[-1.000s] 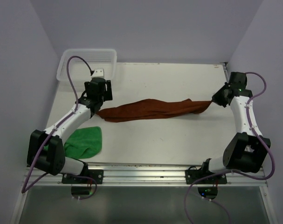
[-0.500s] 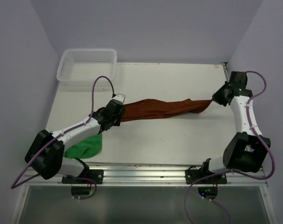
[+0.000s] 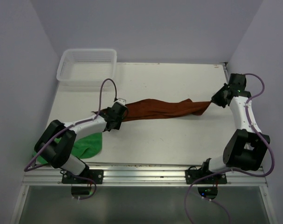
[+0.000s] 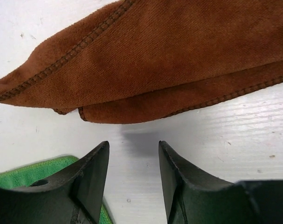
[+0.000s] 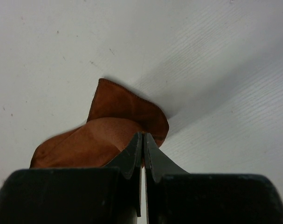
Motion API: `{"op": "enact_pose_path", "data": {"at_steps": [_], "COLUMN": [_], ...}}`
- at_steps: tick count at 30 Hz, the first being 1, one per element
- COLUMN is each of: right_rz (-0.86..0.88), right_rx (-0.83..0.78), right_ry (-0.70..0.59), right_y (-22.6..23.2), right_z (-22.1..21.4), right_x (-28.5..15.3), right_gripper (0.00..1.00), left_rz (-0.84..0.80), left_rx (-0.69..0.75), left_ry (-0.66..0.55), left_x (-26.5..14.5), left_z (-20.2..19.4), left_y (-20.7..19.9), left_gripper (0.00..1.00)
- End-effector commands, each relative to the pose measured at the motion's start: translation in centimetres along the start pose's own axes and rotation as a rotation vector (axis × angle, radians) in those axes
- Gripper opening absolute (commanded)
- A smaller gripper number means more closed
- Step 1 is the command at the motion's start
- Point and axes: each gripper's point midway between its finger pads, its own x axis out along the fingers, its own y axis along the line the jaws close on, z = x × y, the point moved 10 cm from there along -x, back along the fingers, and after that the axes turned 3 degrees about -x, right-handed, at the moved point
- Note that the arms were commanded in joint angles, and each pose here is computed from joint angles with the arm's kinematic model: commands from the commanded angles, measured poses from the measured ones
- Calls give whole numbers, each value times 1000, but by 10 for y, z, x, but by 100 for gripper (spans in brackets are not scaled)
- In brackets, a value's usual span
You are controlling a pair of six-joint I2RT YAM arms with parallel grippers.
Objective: Roll the towels
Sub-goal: Flatten the towel
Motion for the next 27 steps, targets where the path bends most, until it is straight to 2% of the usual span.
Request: {"op": "enact_pose_path", "data": {"at_steps": [1,13,19,27], "right_rz": [35,30,21,21], "right_rx": [-15,-18,-18,-16], "right_ry": [-16,-18,-18,-25], "right_y": [2,1,-2,0], "right_z": [4,5,5,9], "right_x": [2,2,2,-1], "right_gripper": [0,0,0,0], "left_rz": [62,123,128,76], "left_rx": [4,32,56,49], "left_ry": [-36,-70,-38,-22], "left_x": [3,20,32,35], "left_z": [12,28,24,22], "left_y": [2,-4,-7,-7], "left_gripper": [51,52,51,43]}}
